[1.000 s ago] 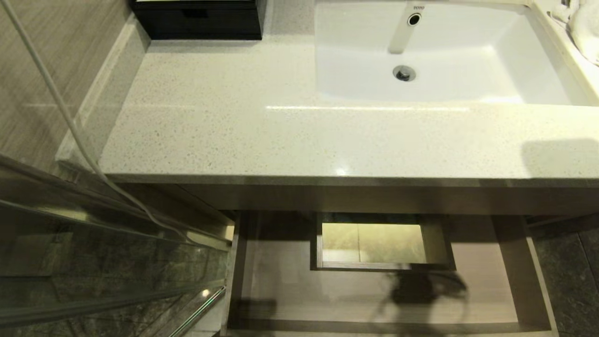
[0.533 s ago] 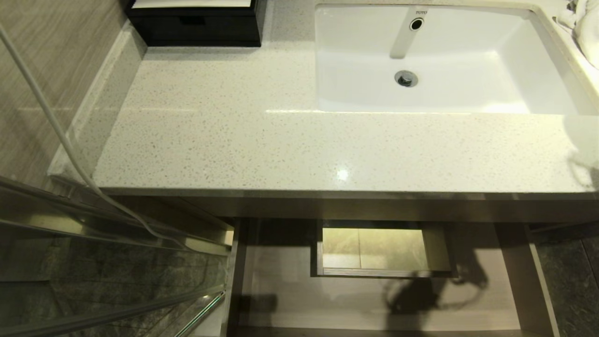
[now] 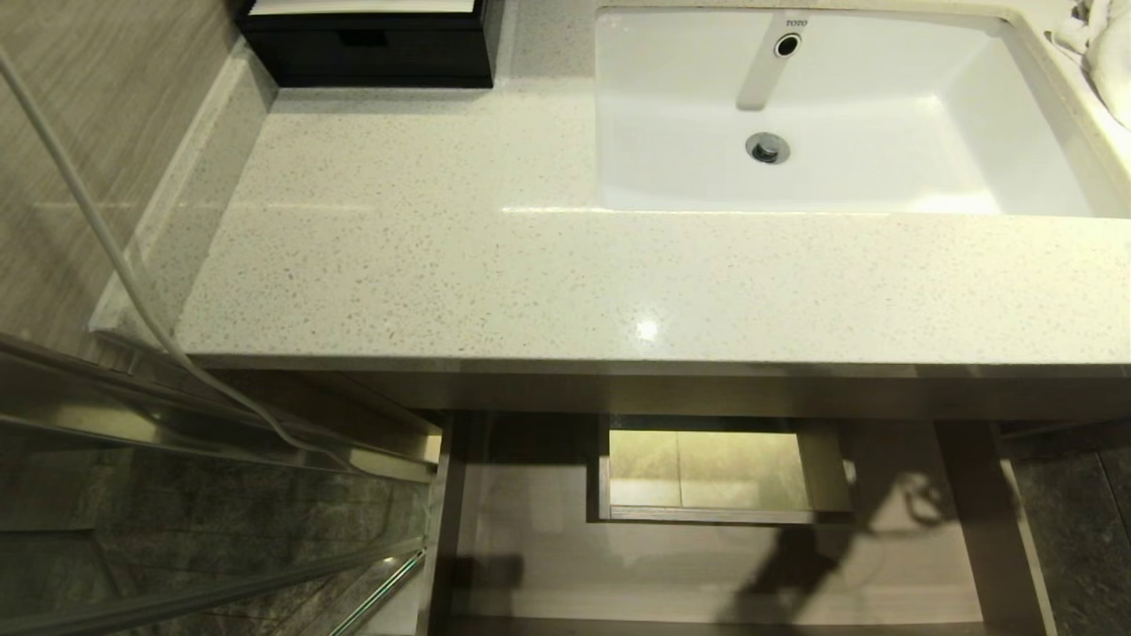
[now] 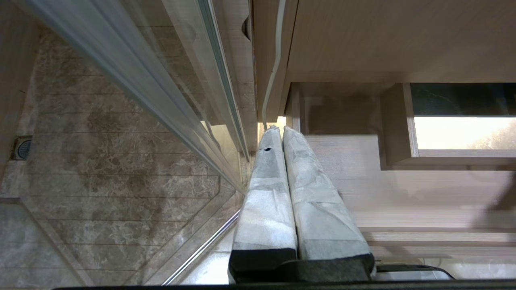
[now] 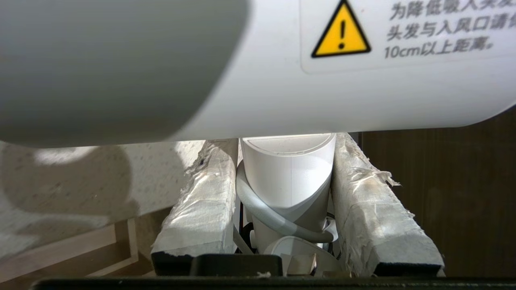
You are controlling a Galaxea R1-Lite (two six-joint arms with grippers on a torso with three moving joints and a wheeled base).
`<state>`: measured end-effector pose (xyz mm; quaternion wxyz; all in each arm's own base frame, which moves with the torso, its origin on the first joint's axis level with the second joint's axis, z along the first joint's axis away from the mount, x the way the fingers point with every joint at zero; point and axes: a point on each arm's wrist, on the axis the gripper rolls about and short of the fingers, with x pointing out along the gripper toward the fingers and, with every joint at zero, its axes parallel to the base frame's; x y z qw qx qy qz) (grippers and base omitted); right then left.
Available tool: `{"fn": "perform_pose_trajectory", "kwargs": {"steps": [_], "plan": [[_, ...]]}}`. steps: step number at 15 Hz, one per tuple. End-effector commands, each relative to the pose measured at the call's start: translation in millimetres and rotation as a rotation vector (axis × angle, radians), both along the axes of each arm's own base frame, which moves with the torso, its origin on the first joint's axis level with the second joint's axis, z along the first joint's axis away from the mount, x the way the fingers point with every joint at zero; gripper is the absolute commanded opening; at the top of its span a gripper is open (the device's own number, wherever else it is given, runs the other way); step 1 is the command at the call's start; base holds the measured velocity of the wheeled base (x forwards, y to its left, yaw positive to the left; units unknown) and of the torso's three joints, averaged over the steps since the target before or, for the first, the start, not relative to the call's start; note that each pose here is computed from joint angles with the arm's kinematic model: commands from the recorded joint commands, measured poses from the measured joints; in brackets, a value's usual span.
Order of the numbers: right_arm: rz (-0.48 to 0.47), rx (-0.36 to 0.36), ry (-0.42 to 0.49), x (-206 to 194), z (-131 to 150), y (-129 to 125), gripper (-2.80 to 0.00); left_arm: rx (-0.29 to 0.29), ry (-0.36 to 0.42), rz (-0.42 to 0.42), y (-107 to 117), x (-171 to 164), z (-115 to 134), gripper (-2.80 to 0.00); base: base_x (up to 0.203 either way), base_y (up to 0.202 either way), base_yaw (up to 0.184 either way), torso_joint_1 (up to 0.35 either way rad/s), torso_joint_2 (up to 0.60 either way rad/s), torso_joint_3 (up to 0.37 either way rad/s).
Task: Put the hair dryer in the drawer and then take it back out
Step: Place it on the countertop
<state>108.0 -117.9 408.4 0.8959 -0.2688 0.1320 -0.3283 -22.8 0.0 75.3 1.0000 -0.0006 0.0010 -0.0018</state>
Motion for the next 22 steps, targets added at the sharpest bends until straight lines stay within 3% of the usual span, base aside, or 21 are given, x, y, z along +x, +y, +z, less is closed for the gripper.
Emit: {"fn": "perform_pose_trajectory", "kwargs": {"steps": [1, 4, 7, 10, 15, 16, 19, 22], "plan": [[0.054, 0.010, 0.030, 29, -8, -32, -2.80, 0.000, 0.000, 0.001, 0, 0, 0, -2.80, 0.000, 0.000, 0.000, 0.000, 0.00, 0.000], [0.192, -0.036, 0.041, 52, -10, -54, -2.80, 0.000, 0.000, 0.001, 0, 0, 0, -2.80, 0.000, 0.000, 0.000, 0.000, 0.00, 0.000], [0.233, -0.020, 0.090, 68, -23, -70, -2.80, 0.000, 0.000, 0.001, 0, 0, 0, -2.80, 0.000, 0.000, 0.000, 0.000, 0.00, 0.000], [0.270, -0.065, 0.133, 84, -27, -88, -2.80, 0.000, 0.000, 0.001, 0, 0, 0, -2.80, 0.000, 0.000, 0.000, 0.000, 0.00, 0.000], [0.284, -0.071, 0.143, 105, -31, -111, -2.80, 0.000, 0.001, 0.000, 0, 0, 0, -2.80, 0.000, 0.000, 0.000, 0.000, 0.00, 0.000], [0.291, -0.070, 0.143, 107, -32, -114, 0.00, 0.000, 0.000, 0.001, 0, 0, 0, -2.80, 0.000, 0.000, 0.000, 0.000, 0.00, 0.000], [0.323, -0.089, 0.177, 107, -35, -113, 0.00, 0.000, 0.000, -0.001, 0, 0, 0, -2.80, 0.000, 0.000, 0.000, 0.000, 0.00, 0.000], [0.367, -0.131, 0.142, 98, -20, -100, 0.00, 0.000, 0.001, 0.000, 0, 0, 0, -2.80, 0.000, 0.000, 0.000, 0.000, 0.00, 0.000]]}}
